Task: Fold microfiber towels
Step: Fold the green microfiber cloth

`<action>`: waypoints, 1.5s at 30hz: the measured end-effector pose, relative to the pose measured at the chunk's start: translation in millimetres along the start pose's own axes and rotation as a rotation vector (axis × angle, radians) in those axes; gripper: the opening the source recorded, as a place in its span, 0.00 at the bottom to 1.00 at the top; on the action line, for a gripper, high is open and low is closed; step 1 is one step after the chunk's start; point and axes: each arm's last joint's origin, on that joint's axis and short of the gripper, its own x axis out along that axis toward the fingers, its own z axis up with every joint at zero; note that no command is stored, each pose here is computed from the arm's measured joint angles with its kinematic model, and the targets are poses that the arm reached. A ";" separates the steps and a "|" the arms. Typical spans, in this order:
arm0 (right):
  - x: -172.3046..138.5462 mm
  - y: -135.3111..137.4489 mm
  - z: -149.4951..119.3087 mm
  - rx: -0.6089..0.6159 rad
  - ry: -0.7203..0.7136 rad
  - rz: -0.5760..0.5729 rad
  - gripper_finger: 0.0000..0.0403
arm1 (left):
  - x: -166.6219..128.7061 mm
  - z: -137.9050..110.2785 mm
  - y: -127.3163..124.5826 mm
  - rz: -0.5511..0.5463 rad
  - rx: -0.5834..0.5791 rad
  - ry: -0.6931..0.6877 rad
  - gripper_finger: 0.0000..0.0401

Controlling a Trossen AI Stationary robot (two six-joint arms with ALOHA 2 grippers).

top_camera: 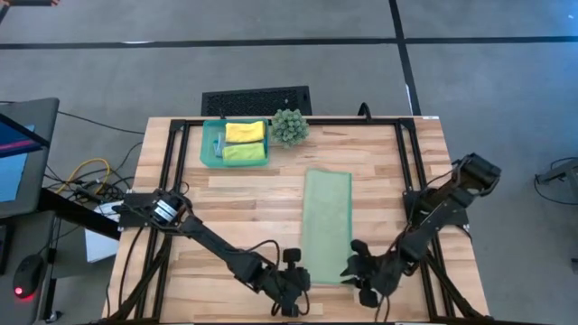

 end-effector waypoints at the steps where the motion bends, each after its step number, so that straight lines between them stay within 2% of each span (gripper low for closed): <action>1: -3.0 2.2 -1.0 -0.014 -0.028 -0.018 0.29 | -3.1 5.0 -3.9 -0.006 0.010 -0.022 0.04; 5: -6.8 6.1 -3.4 -0.033 -0.097 -0.072 0.29 | -6.1 10.3 -6.2 0.050 0.080 -0.028 0.04; 8: -1.5 5.2 -7.1 -0.042 -0.085 -0.091 0.29 | -9.5 13.6 -2.0 0.130 0.112 -0.004 0.04; 12: 10.8 0.0 -10.9 -0.044 -0.063 -0.124 0.29 | -6.7 9.0 19.7 0.276 0.174 0.093 0.04; 14: 19.3 -3.1 -13.5 -0.037 -0.052 -0.139 0.30 | -4.6 8.2 31.9 0.305 0.174 0.143 0.04; 18: 36.7 -5.9 -17.9 -0.008 -0.059 -0.137 0.34 | 5.4 -0.2 49.9 0.197 0.162 0.233 0.04; 21: 46.7 -9.3 -20.5 -0.014 -0.037 -0.124 0.42 | 11.7 -4.6 54.9 0.159 0.154 0.218 0.04; 25: 49.6 -9.5 -16.0 -0.060 0.009 -0.056 0.51 | 14.1 -10.2 52.0 0.140 0.208 0.194 0.04; 29: 42.6 3.0 -8.2 -0.107 0.038 -0.003 0.54 | 11.1 -12.9 43.5 0.129 0.234 0.194 0.04; 34: 28.8 22.0 -1.5 -0.175 0.101 -0.064 0.50 | -6.4 -8.6 26.9 0.106 0.301 0.154 0.04; 38: 20.3 32.4 -7.3 -0.158 0.152 -0.102 0.43 | -14.6 -14.4 3.8 0.049 0.432 0.124 0.04; 41: 17.0 34.5 -17.8 -0.202 0.144 -0.138 0.38 | -10.7 -21.0 -10.6 -0.009 0.553 0.093 0.04; 43: 16.1 35.0 -22.0 -0.238 0.143 -0.141 0.35 | -4.3 -30.1 -15.3 -0.017 0.649 0.110 0.05; 45: 15.2 33.3 -25.8 -0.263 0.156 -0.161 0.32 | 2.0 -35.8 -17.5 -0.020 0.696 0.113 0.06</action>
